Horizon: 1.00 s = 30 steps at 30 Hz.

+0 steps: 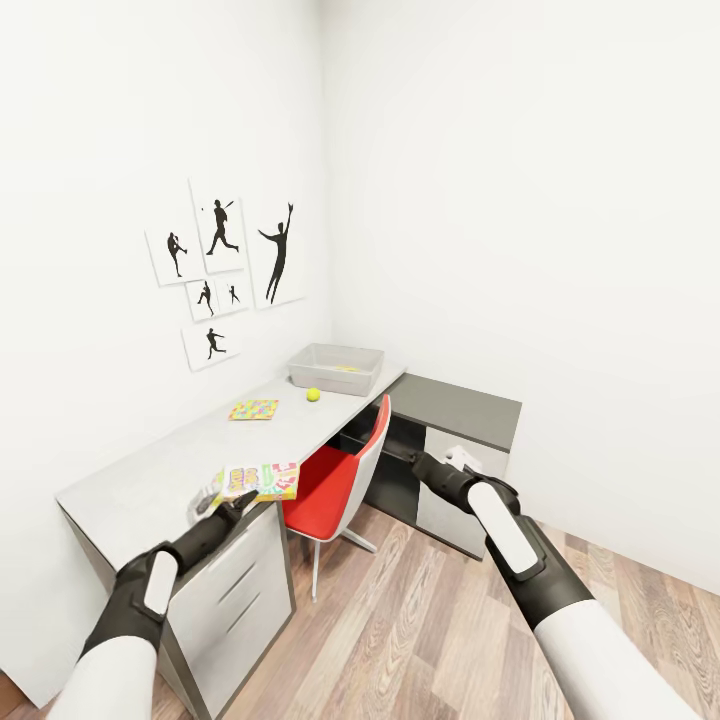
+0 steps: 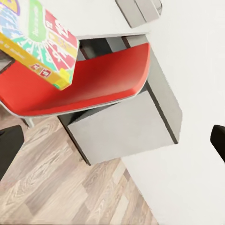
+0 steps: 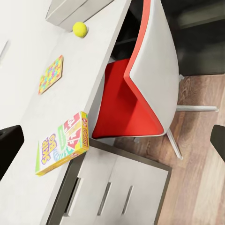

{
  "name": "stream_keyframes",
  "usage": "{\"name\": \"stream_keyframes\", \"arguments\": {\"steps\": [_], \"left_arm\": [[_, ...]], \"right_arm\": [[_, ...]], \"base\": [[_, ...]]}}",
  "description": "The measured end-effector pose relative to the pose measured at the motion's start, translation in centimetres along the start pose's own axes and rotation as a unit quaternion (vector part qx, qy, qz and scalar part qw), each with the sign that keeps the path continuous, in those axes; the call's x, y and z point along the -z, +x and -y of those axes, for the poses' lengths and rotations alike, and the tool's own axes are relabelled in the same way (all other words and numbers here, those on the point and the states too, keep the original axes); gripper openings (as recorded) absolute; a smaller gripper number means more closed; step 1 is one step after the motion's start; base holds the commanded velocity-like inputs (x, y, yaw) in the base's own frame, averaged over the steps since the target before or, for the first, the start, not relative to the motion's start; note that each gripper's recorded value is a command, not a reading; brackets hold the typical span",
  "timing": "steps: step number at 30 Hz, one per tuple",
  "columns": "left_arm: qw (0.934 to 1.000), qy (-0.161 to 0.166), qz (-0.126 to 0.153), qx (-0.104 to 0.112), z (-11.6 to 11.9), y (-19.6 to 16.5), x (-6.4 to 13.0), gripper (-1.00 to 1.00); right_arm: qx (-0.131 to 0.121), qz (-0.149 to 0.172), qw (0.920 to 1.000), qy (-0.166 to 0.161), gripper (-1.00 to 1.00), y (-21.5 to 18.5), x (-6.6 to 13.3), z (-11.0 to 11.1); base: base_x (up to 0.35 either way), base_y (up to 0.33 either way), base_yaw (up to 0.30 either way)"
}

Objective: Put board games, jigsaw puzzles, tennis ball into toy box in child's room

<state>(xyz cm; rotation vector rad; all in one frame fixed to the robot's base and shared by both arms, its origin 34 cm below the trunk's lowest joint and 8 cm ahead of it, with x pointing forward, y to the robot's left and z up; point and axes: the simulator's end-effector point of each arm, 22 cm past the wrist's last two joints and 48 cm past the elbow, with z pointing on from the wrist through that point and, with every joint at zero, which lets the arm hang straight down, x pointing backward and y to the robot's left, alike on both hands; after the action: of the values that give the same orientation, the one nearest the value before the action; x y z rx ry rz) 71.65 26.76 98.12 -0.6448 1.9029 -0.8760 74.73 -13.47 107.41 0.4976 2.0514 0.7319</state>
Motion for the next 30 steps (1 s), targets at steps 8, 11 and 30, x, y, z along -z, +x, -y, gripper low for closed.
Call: {"name": "stream_keyframes", "arguments": {"steps": [8, 11, 30], "left_arm": [[0.999, -0.019, -0.002, 0.04, -1.7, 1.1, -0.2, 1.0], [0.9983, -0.027, -0.012, 0.051, -2.3, 2.1, -0.4, 1.0], [0.996, -0.039, -0.039, 0.07, -3.2, 4.9, -0.9, 1.0]], "right_arm": [[0.001, 0.0, 1.0, 0.0, 1.0, 0.0, 0.0, 0.0], [0.002, 0.001, 1.0, 0.001, 1.0, 0.0, 0.0, 0.0], [-0.001, 0.0, 1.0, -0.002, 1.0, 0.0, 0.0, -0.1]], "base": [[0.0, 0.0, 0.0], [0.0, 0.0, 0.0], [0.0, 0.0, 0.0]]}}
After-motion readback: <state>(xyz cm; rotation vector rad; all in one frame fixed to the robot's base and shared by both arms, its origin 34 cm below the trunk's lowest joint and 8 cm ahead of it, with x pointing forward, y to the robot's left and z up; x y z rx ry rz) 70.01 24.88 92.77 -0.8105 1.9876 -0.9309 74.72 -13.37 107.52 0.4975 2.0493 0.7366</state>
